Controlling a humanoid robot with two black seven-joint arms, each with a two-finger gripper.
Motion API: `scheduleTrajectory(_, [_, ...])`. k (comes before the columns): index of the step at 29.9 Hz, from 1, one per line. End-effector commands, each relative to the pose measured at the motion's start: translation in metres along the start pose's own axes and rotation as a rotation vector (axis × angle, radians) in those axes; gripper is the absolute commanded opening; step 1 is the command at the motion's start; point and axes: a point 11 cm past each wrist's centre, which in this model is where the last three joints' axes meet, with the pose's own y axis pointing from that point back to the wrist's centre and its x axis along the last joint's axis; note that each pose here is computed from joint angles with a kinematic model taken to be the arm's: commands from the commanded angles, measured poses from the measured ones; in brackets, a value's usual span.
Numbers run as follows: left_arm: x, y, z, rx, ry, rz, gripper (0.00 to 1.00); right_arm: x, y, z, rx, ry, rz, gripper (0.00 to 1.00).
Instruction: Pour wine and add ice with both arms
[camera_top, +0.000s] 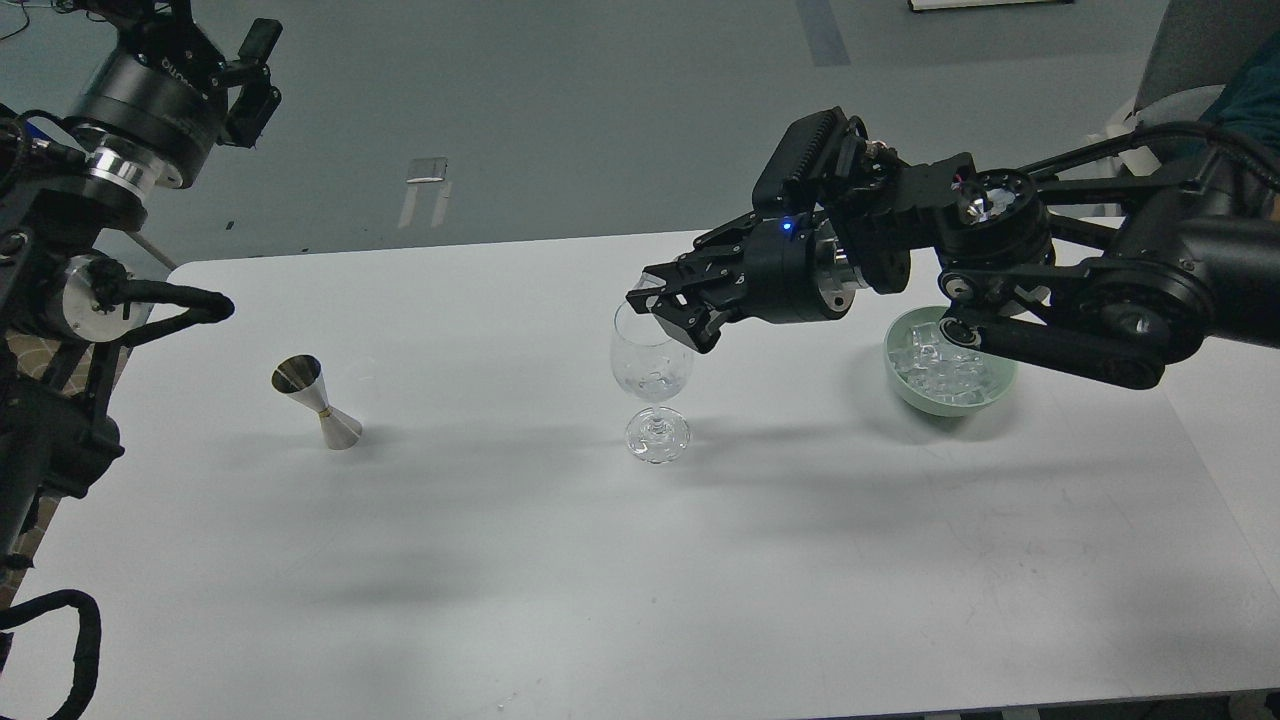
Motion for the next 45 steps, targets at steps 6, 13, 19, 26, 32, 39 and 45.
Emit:
scheduleTrajectory(6, [0.0,0.0,0.0,-0.001,0.0,0.0,0.98,0.0,0.0,0.0,0.0,0.0,0.001,0.52])
scheduleTrajectory(13, [0.0,0.0,0.0,-0.001,0.0,0.0,0.98,0.002,0.001,0.001,-0.003,0.002,0.009,0.52])
scheduleTrajectory(19, [0.0,0.0,0.0,0.001,0.0,0.001,0.98,0.021,0.004,0.004,-0.001,-0.09,0.123,1.0])
scheduleTrajectory(26, [0.0,0.0,-0.001,0.001,0.02,0.005,0.98,0.061,0.025,0.049,-0.103,-0.267,0.315,1.0])
scheduleTrajectory(32, [0.005,0.001,-0.004,0.01,0.03,0.02,0.98,0.096,0.059,0.108,-0.221,-0.504,0.577,1.0])
scheduleTrajectory(39, [0.007,0.0,-0.007,0.004,0.039,0.073,0.98,0.095,0.097,0.163,-0.302,-0.831,0.843,1.0])
scheduleTrajectory(45, [0.019,-0.003,-0.013,0.025,0.03,0.151,0.98,0.076,0.125,0.196,-0.311,-1.147,1.094,1.0])
